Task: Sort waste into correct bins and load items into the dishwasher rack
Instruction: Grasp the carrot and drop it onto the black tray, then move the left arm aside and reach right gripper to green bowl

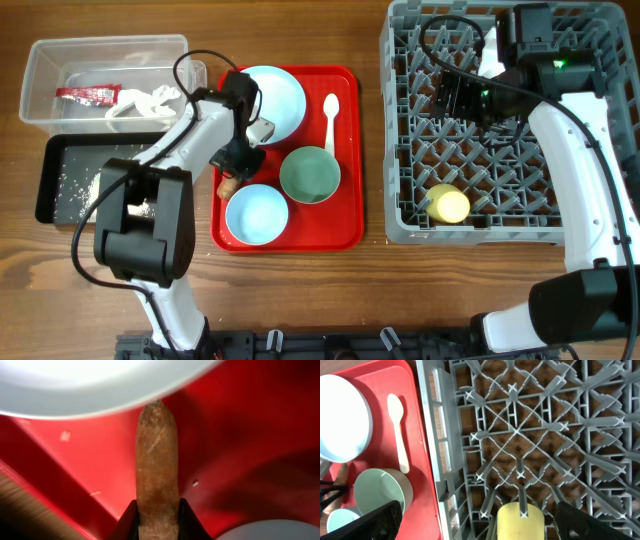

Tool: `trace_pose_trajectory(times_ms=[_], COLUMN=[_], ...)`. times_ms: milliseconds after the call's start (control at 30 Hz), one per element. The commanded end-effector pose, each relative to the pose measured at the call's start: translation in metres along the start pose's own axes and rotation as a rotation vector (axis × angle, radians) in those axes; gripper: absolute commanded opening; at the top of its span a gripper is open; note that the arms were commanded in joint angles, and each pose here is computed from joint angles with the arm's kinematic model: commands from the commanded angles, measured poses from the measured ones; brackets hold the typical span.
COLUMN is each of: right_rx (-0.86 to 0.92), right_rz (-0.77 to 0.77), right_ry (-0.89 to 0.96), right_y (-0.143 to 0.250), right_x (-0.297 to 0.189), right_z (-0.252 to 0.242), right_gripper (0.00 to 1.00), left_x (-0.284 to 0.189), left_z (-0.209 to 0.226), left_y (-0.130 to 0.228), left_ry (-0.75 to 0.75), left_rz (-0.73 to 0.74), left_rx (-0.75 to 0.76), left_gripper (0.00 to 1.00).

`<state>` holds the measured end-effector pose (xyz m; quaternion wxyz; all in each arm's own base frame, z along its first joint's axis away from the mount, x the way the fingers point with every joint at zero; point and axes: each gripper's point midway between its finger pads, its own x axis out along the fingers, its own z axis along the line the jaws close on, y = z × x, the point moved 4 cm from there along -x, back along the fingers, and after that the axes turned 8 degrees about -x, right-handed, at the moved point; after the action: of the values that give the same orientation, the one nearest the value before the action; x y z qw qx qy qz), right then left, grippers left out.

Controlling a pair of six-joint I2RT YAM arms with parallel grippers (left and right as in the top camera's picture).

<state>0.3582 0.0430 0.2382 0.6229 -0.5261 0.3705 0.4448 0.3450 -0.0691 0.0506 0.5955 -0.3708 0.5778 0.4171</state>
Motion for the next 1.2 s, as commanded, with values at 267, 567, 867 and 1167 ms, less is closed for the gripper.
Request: trace_pose_trajectory(times_ms=[267,567,867,1167], right_rx=[-0.031,-0.032,-0.032,-0.032], right_rz=[-0.049,-0.056,-0.073,-0.073], right_ry=[-0.023,-0.024,-0.026,-0.026], right_y=[-0.007,-0.009,-0.012,-0.012], right_x=[-0.008,-0.008,-0.009,-0.009], right_z=[0.006,0.006,0.006,0.006], right_gripper=[1.00,0.99,1.00,0.99], left_x=[-0.169,-0.153,-0.029,0.011], left_z=[0.038,0.182,0.200,0.196], left_y=[0.005,0.091,0.109,0.108], left_ry=[-0.019,0.051,0.106,0.085], left_rz=[-0.406,-0.378,-0.384,-0.316], left_rx=[-0.308,-1.528,-2.210,-2.203], left_gripper=[0.07,0.06,0.10,0.46])
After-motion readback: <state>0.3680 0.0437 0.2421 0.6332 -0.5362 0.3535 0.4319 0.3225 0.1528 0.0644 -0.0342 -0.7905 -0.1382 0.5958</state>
